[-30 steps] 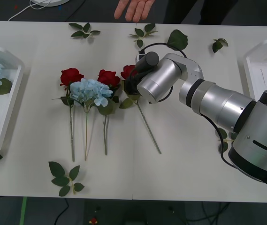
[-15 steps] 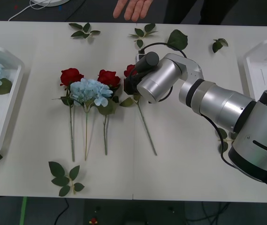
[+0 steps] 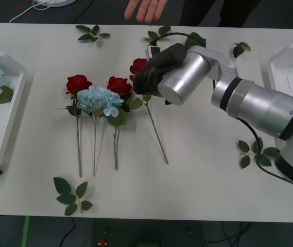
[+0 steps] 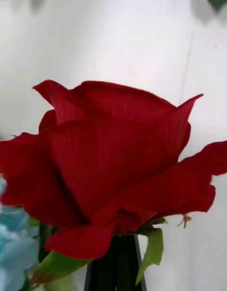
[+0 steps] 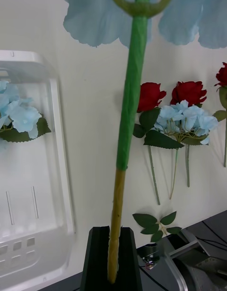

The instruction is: Place the red flowers into the right box and the blue flowers into the left box. If a person shows an open palm, hand one flower to the person first, then continue sorting.

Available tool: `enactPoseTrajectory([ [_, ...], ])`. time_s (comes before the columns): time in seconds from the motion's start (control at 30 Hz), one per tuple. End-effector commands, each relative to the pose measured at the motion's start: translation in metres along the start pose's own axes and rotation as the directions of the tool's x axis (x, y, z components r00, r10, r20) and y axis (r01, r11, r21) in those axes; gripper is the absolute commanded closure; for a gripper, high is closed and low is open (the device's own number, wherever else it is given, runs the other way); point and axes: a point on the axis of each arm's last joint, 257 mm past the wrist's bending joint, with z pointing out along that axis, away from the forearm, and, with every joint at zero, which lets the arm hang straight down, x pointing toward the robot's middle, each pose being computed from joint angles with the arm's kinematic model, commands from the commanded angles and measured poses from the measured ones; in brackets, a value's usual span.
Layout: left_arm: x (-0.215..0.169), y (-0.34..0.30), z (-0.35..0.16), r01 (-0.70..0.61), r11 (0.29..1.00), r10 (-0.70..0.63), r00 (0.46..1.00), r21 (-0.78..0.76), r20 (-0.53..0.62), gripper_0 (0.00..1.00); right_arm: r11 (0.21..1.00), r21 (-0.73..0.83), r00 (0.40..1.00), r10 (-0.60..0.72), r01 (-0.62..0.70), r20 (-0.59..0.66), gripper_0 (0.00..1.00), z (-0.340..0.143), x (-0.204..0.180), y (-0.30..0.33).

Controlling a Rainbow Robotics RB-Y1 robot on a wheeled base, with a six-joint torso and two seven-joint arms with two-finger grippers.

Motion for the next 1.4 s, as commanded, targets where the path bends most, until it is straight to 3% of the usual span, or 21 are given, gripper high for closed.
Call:
enactPoseTrajectory([
  [0.03, -0.004, 0.007, -0.03, -0.027, 0.999, 0.029, 0.999, -0.047, 0.028, 1.0, 0.999, -0.053, 0.997, 0.009, -0.005, 0.075, 1.0, -0.039, -0.027, -0.012],
  [0.3, -0.004, 0.007, -0.03, -0.027, 0.999, 0.029, 0.999, -0.047, 0.028, 1.0, 0.991, -0.128, 0.97, 0.003, 0.029, 0.244, 1.0, -0.126, -0.055, -0.032],
  [0.43, -0.004, 0.007, -0.03, -0.027, 0.999, 0.029, 0.999, -0.047, 0.028, 1.0, 0.986, -0.161, 0.929, 0.013, 0.05, 0.371, 1.0, -0.177, -0.084, -0.033],
  [0.7, -0.004, 0.007, -0.03, -0.027, 0.999, 0.029, 0.999, -0.047, 0.028, 1.0, 0.981, -0.112, 0.761, -0.05, 0.16, 0.647, 1.0, -0.248, -0.169, -0.025],
  [0.8, -0.004, 0.007, -0.03, -0.027, 0.999, 0.029, 0.999, -0.047, 0.028, 1.0, 0.975, -0.051, 0.687, -0.116, 0.217, 0.717, 1.0, -0.261, -0.196, -0.015],
  [1.03, -0.004, 0.007, -0.03, -0.027, 0.999, 0.029, 0.999, -0.047, 0.028, 1.0, 0.963, 0.035, 0.576, -0.19, 0.269, 0.795, 1.0, -0.271, -0.241, 0.005],
  [1.4, -0.004, 0.007, -0.03, -0.027, 0.999, 0.029, 0.999, -0.047, 0.028, 1.0, 0.942, 0.132, 0.489, -0.275, 0.307, 0.828, 1.0, -0.261, -0.274, 0.018],
])
